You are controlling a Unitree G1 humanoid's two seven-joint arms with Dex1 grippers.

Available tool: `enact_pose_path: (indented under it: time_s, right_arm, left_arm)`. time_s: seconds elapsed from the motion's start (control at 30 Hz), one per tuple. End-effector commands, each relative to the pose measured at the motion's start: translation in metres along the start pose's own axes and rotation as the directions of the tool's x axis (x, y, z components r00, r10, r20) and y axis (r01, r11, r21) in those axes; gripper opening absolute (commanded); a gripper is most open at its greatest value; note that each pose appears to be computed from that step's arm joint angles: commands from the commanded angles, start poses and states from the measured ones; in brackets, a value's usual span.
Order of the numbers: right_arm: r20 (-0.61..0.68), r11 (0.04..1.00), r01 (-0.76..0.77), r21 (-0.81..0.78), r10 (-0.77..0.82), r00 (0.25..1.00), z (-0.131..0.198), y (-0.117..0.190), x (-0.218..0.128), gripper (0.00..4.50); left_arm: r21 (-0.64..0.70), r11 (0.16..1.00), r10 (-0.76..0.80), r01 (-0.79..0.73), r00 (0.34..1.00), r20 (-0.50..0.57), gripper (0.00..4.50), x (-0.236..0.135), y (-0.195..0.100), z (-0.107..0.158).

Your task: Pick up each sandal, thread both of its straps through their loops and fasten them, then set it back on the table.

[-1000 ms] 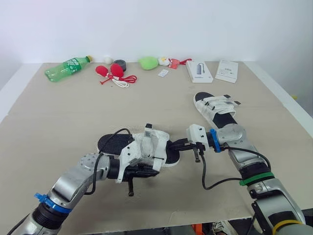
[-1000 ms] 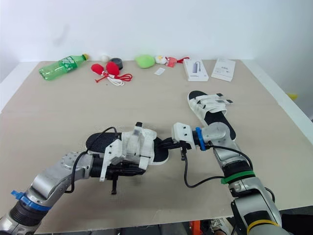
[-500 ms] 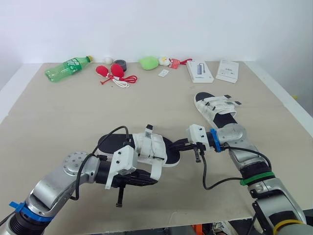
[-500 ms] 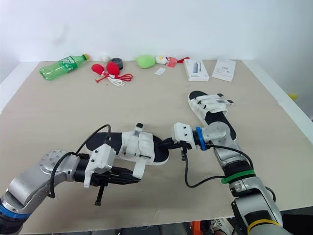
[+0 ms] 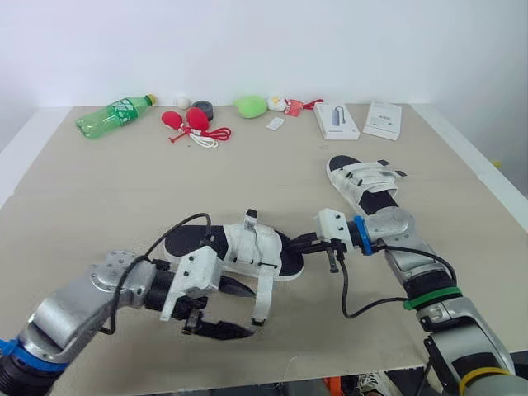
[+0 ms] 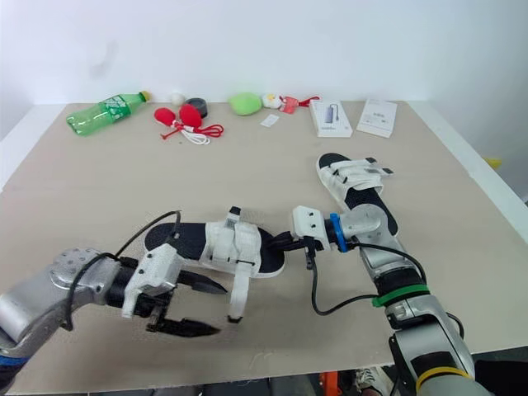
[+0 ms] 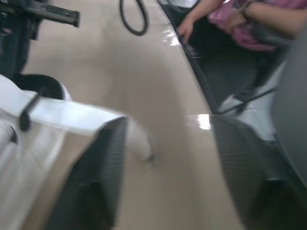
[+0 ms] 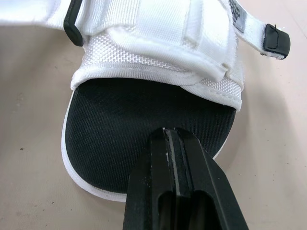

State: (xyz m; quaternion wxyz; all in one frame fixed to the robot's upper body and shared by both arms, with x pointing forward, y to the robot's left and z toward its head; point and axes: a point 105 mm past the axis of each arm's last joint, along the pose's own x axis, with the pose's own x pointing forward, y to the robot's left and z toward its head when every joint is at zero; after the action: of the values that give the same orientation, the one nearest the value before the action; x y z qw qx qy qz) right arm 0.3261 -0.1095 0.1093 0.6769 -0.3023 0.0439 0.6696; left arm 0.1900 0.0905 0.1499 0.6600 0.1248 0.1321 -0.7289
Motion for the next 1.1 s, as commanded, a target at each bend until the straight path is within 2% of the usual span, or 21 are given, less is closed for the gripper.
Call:
enact_pose_path:
  time_s: [0.03,0.07,0.13,0.17,0.23,0.27,0.3,0.37,0.47,0.53,0.63,0.83,1.0,1.03,1.1]
  right_arm:
    - [-0.109,0.993,-0.053,0.102,0.064,0.992,-0.033,0.017,0.000,0.00]
    - [-0.112,0.993,-0.054,0.102,0.065,0.992,-0.034,0.016,-0.001,0.00]
    - [-0.115,0.993,-0.059,0.102,0.070,0.991,-0.034,0.016,-0.001,0.00]
    - [-0.115,0.993,-0.063,0.101,0.074,0.991,-0.035,0.016,-0.001,0.00]
    - [-0.114,0.993,-0.068,0.100,0.079,0.990,-0.035,0.016,0.000,0.00]
    - [-0.113,0.993,-0.070,0.100,0.081,0.990,-0.035,0.016,0.001,0.00]
    - [-0.111,0.992,-0.073,0.099,0.084,0.990,-0.035,0.016,0.002,0.00]
    - [-0.108,0.992,-0.078,0.097,0.088,0.990,-0.034,0.015,0.003,0.00]
    - [-0.107,0.992,-0.082,0.095,0.092,0.990,-0.033,0.015,0.005,0.00]
    - [-0.108,0.992,-0.083,0.096,0.094,0.990,-0.034,0.015,0.005,0.00]
    - [-0.109,0.992,-0.081,0.096,0.091,0.990,-0.034,0.015,0.004,0.00]
    - [-0.112,0.993,-0.066,0.097,0.077,0.991,-0.033,0.014,0.001,0.00]
    - [-0.120,0.993,-0.054,0.105,0.067,0.991,-0.036,0.018,-0.003,0.00]
    - [-0.121,0.993,-0.053,0.107,0.066,0.990,-0.036,0.019,-0.004,0.00]
    - [-0.122,0.993,-0.048,0.112,0.062,0.991,-0.037,0.021,-0.005,0.00]
  left_arm:
    - [-0.035,0.997,-0.067,0.066,0.997,-0.035,4.47,-0.022,-0.018,0.010]
    - [-0.044,0.997,-0.064,0.061,0.996,-0.062,4.47,-0.029,-0.019,0.009]
    - [0.060,0.998,0.041,-0.033,0.990,-0.137,4.47,-0.046,-0.006,0.008]
    - [0.182,0.978,0.130,-0.099,0.977,-0.170,4.47,-0.052,0.006,0.009]
    - [0.393,0.909,0.235,-0.135,0.947,-0.218,4.47,-0.058,0.021,0.007]
    - [0.530,0.840,0.276,-0.115,0.932,-0.235,4.47,-0.058,0.027,0.005]
    - [0.676,0.731,0.314,-0.095,0.926,-0.209,4.47,-0.054,0.033,0.008]
    - [0.856,0.516,0.326,-0.033,0.932,-0.161,4.47,-0.042,0.035,0.010]
    - [0.950,0.313,0.257,0.020,0.961,-0.104,4.47,-0.021,0.027,0.007]
    - [0.973,0.229,0.199,0.011,0.978,-0.058,4.47,-0.005,0.023,0.006]
    - [0.981,0.192,0.142,0.016,0.989,-0.044,4.47,0.009,0.021,0.003]
    - [0.984,0.179,0.086,0.016,0.996,-0.032,4.47,0.028,0.029,0.002]
    - [0.981,0.183,0.051,0.059,0.996,-0.070,4.47,0.039,0.034,-0.001]
    - [0.981,0.184,0.041,0.067,0.996,-0.076,4.09,0.041,0.035,-0.002]
    - [0.980,0.187,0.030,0.071,0.997,-0.078,3.88,0.043,0.035,0.000]
